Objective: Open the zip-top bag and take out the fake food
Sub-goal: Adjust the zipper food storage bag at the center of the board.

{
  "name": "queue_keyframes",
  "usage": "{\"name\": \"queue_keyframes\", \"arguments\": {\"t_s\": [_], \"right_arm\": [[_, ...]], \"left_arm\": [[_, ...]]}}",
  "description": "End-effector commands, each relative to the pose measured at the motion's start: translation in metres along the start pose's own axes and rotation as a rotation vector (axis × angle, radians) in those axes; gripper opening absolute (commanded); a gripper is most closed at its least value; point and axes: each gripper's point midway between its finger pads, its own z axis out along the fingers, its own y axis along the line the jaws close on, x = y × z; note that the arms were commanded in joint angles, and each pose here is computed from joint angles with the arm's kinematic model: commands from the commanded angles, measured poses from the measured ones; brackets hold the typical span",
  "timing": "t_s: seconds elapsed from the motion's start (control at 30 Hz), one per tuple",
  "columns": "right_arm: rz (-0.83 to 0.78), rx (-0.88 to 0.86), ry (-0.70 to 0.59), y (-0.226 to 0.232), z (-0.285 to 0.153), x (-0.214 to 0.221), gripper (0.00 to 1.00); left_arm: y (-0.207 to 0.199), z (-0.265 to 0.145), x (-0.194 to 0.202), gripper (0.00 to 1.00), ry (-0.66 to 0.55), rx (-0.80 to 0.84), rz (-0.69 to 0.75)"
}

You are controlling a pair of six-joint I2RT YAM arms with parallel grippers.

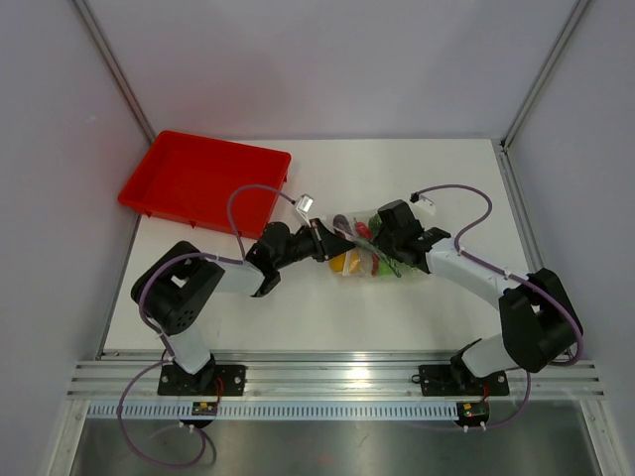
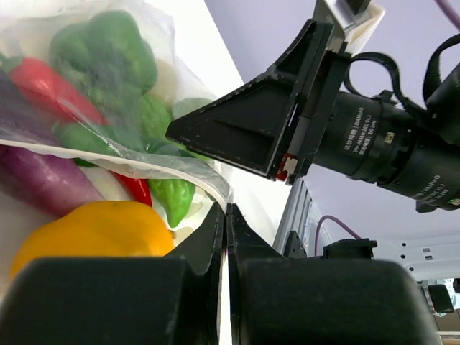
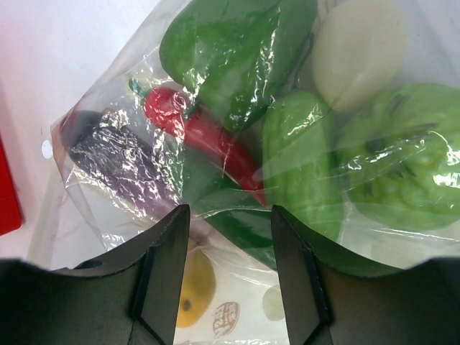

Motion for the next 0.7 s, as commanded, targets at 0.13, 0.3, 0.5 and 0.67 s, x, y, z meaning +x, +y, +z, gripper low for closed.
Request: {"name": "queue_keyframes", "arguments": {"t_s": [0.13, 0.3, 0.5, 0.67], "right_arm": [[0.02, -0.029, -0.042, 0.006, -0.008, -0.013, 0.56], [0.022, 0.0, -0.038, 0.002, -0.003, -0.011, 0.56], [0.023, 0.008, -0.041, 0.0, -0.004, -0.012, 0.56], [0.028, 0.001, -0.062, -0.002, -0.009, -0.016, 0.56]], "left_arm": [[-0.034, -0.002, -0.019, 0.0, -0.062, 0.113, 0.098], [-0.037, -0.004, -0.021, 0.0, -0.07, 0.117, 0.114], [-0.027, -0.003, -0.021, 0.32, -0.06, 0.048, 0.119], [-0.015, -0.006, -0.023, 0.44, -0.071, -0.025, 0.119]]}}
